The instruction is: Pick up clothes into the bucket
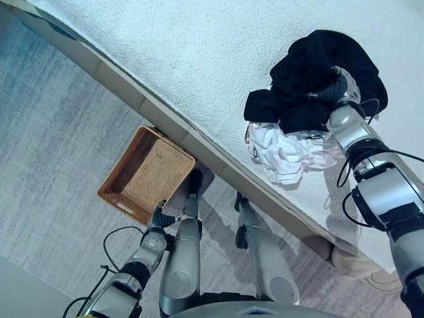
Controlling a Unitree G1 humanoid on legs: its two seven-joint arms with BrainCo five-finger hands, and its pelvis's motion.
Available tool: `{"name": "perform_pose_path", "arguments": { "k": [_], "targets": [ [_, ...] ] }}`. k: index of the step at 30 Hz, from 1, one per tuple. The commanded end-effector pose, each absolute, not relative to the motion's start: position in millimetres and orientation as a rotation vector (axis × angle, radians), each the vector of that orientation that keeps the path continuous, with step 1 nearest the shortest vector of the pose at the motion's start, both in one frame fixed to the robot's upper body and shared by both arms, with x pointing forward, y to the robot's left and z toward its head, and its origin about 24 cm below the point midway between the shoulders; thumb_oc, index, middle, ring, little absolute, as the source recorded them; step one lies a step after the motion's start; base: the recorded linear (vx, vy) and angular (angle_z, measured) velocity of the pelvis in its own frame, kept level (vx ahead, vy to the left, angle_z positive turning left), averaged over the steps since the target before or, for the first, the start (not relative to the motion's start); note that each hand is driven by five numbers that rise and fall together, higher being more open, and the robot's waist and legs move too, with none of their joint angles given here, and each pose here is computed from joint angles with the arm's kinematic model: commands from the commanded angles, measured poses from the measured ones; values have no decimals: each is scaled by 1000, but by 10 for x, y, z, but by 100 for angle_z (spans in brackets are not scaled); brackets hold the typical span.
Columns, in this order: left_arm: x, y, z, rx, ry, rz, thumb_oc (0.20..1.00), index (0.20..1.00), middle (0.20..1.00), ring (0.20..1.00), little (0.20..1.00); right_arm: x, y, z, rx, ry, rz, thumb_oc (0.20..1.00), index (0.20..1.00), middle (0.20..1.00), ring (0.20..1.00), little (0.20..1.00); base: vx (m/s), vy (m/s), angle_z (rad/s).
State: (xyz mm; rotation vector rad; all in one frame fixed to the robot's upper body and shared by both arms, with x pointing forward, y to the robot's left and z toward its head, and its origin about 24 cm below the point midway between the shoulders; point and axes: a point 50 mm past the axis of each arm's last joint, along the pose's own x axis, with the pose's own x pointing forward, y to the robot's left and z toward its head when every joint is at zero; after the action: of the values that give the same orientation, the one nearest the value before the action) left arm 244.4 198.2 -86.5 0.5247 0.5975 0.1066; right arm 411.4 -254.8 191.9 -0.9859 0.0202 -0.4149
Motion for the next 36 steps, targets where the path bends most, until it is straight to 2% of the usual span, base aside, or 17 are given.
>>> {"name": "perform_pose_path", "arguments": {
  "k": [1,9,16,22,27,31,36],
  "targets": [
    [2446,1886,-875,509,591,83,1000,1000,1000,1000,1000,4104,-2705,2189,-1038,21,-455,200,200,200,200,200,0,0,0],
    [2474,1903,-870,514,602,86,1000,1000,1000,1000,1000,4122,-2612,2275,-979,-54,-421,200,200,200,200,200,-4,-4,0],
    [2304,2034,-984,566,669,85,1000,1000,1000,1000,1000,4023,-2428,2784,-792,-379,-434,200,200,200,200,200,2,0,-1],
    [2216,2116,-1000,583,672,92,1000,1000,1000,1000,1000,3721,-2411,3201,-738,-663,-488,200,200,200,200,200,23,12,-6],
    [2383,2141,-724,529,502,111,1000,1000,1000,1000,1000,3376,-2442,3372,-690,-864,-529,200,200,200,200,200,62,16,-7],
    [2507,2151,-482,456,379,132,1000,1000,1000,1000,1000,3249,-2452,3355,-650,-912,-513,200,200,200,200,200,68,6,-6],
    [2701,2093,109,323,113,107,1000,1000,1000,1000,1000,3152,-2408,3239,-652,-905,-413,200,200,200,200,200,88,4,-4]
  ]
}}
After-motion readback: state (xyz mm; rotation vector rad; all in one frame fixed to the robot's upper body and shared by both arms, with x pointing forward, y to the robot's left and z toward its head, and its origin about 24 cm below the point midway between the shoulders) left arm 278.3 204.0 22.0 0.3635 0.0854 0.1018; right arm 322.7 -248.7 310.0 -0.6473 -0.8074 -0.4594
